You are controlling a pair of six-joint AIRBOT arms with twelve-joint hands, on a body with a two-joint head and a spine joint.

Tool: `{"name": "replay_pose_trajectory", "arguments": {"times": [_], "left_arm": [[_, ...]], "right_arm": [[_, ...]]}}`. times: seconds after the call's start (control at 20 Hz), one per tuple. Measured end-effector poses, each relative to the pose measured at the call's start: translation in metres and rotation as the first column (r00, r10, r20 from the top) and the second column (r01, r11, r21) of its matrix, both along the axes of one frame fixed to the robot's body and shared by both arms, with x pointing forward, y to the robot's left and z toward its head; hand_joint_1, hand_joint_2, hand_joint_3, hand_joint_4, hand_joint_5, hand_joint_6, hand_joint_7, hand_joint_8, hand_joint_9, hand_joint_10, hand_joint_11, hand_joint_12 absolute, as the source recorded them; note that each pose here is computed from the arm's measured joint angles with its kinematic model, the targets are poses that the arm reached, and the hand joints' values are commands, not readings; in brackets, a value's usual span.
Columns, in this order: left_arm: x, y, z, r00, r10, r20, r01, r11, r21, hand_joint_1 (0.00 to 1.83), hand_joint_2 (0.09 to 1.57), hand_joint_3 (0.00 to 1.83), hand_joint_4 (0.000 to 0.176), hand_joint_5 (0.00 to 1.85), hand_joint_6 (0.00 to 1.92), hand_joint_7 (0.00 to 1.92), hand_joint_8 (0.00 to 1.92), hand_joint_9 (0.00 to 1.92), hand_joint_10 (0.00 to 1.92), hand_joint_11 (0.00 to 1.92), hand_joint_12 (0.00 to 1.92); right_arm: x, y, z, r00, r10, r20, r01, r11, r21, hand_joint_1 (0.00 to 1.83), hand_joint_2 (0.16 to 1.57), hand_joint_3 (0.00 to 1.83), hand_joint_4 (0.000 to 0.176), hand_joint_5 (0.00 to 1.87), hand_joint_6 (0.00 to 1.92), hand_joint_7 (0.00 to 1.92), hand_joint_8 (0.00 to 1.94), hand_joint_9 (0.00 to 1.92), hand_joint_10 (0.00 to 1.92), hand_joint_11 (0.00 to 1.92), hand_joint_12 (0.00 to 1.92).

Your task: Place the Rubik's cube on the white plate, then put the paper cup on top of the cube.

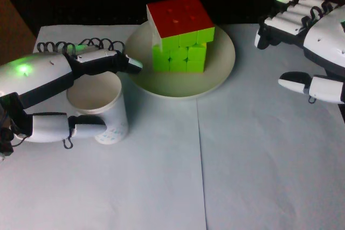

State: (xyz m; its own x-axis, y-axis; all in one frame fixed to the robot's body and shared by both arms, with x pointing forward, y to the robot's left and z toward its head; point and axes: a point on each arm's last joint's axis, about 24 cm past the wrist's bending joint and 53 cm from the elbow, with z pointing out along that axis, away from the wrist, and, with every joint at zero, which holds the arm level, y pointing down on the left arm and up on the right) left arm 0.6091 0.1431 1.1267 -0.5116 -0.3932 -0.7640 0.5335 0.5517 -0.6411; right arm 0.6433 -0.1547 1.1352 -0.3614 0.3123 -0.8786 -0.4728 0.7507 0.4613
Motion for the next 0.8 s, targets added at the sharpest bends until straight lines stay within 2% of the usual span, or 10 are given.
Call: {"name": "replay_pose_trajectory", "arguments": {"times": [0.1, 0.2, 0.3, 0.4, 0.45, 0.5, 0.55, 0.6, 0.75, 0.8], "left_arm": [[-0.0002, -0.0003, 0.0015, 1.0, -0.002, 0.008, 0.002, 1.0, -0.001, 1.07, 1.19, 0.0, 0.026, 0.22, 0.52, 0.11, 0.95, 0.11, 1.34, 0.03, 1.74], [0.0011, 0.0008, 0.0031, 0.9999, 0.005, 0.015, -0.005, 1.0, -0.003, 1.11, 1.19, 0.0, 0.022, 0.25, 0.54, 0.09, 1.05, 0.1, 1.46, 0.0, 1.83], [0.0019, 0.0016, 0.0041, 0.9998, 0.009, 0.019, -0.009, 0.9999, -0.005, 1.13, 1.19, 0.0, 0.017, 0.2, 0.7, 0.08, 1.15, 0.11, 1.45, 0.0, 1.83], [0.0019, 0.0014, 0.004, 0.9997, 0.009, 0.022, -0.009, 1.0, -0.002, 1.08, 1.18, 0.0, 0.035, 0.16, 0.86, 0.1, 1.1, 0.08, 1.45, 0.0, 1.76], [0.0021, 0.0016, 0.0042, 0.9997, 0.01, 0.024, -0.01, 1.0, -0.002, 1.12, 1.17, 0.0, 0.029, 0.15, 0.85, 0.1, 1.1, 0.08, 1.51, 0.0, 1.87], [0.0026, 0.0021, 0.0042, 0.9996, 0.012, 0.027, -0.012, 0.9999, 0.0, 1.1, 1.18, 0.0, 0.041, 0.14, 0.85, 0.1, 1.13, 0.1, 1.51, 0.0, 1.85], [0.0032, 0.0027, 0.0042, 0.9995, 0.014, 0.028, -0.014, 0.9999, 0.002, 1.1, 1.18, 0.0, 0.04, 0.16, 0.88, 0.1, 1.16, 0.15, 1.52, 0.07, 1.8], [0.0037, 0.0032, 0.0044, 0.9995, 0.017, 0.028, -0.017, 0.9999, 0.0, 1.1, 1.19, 0.0, 0.056, 0.13, 0.95, 0.09, 1.19, 0.14, 1.54, 0.08, 1.82], [0.0036, 0.0031, 0.0044, 0.9995, 0.016, 0.028, -0.016, 0.9999, 0.001, 1.14, 1.18, 0.0, 0.067, 0.12, 1.01, 0.12, 1.23, 0.16, 1.51, 0.04, 1.83], [0.0037, 0.0032, 0.0045, 0.9995, 0.016, 0.028, -0.016, 0.9999, 0.001, 1.12, 1.19, 0.0, 0.055, 0.14, 1.0, 0.13, 1.26, 0.18, 1.52, 0.06, 1.84]], "right_arm": [[0.0002, -0.0003, 0.0002, 1.0, -0.001, 0.0, 0.001, 1.0, 0.001, 0.93, 1.27, 0.0, 0.0, 0.1, 1.22, 0.21, 1.23, 0.14, 1.57, 0.04, 1.92], [0.0001, -0.0001, 0.0002, 1.0, 0.0, 0.001, 0.0, 1.0, 0.0, 0.94, 1.28, 0.0, 0.0, 0.07, 1.2, 0.18, 1.22, 0.12, 1.58, 0.04, 1.92], [0.0003, -0.0002, 0.0002, 1.0, 0.0, 0.001, 0.0, 1.0, 0.0, 0.89, 1.28, 0.0, 0.0, 0.07, 1.2, 0.18, 1.19, 0.12, 1.57, 0.08, 1.92], [0.0004, 0.0018, -0.0014, 1.0, 0.0, -0.003, 0.0, 1.0, 0.005, 0.94, 1.28, 0.0, 0.0, 0.11, 1.17, 0.19, 1.17, 0.14, 1.59, 0.13, 1.92], [0.0002, 0.0021, -0.0015, 1.0, 0.002, -0.002, -0.002, 1.0, 0.003, 0.94, 1.28, 0.0, 0.0, 0.1, 1.17, 0.16, 1.2, 0.11, 1.61, 0.09, 1.92], [-0.0001, 0.0025, -0.0015, 1.0, 0.005, -0.001, -0.005, 1.0, 0.002, 0.94, 1.28, 0.0, 0.0, 0.08, 1.18, 0.14, 1.21, 0.11, 1.61, 0.08, 1.92], [0.0001, 0.0022, -0.0014, 1.0, 0.003, -0.001, -0.003, 1.0, 0.003, 0.94, 1.28, 0.0, 0.0, 0.07, 1.18, 0.14, 1.22, 0.13, 1.58, 0.05, 1.92], [0.0001, 0.0022, -0.0014, 1.0, 0.003, -0.001, -0.003, 1.0, 0.003, 0.93, 1.28, 0.0, 0.0, 0.08, 1.18, 0.16, 1.19, 0.16, 1.55, 0.09, 1.92], [0.0001, 0.0022, -0.0014, 1.0, 0.003, -0.002, -0.003, 1.0, 0.003, 0.97, 1.28, 0.0, 0.0, 0.06, 1.17, 0.16, 1.16, 0.14, 1.53, 0.07, 1.92], [0.0001, 0.0022, -0.0015, 1.0, 0.003, -0.002, -0.003, 1.0, 0.003, 0.98, 1.28, 0.0, 0.0, 0.07, 1.17, 0.16, 1.19, 0.13, 1.54, 0.08, 1.92]]}}
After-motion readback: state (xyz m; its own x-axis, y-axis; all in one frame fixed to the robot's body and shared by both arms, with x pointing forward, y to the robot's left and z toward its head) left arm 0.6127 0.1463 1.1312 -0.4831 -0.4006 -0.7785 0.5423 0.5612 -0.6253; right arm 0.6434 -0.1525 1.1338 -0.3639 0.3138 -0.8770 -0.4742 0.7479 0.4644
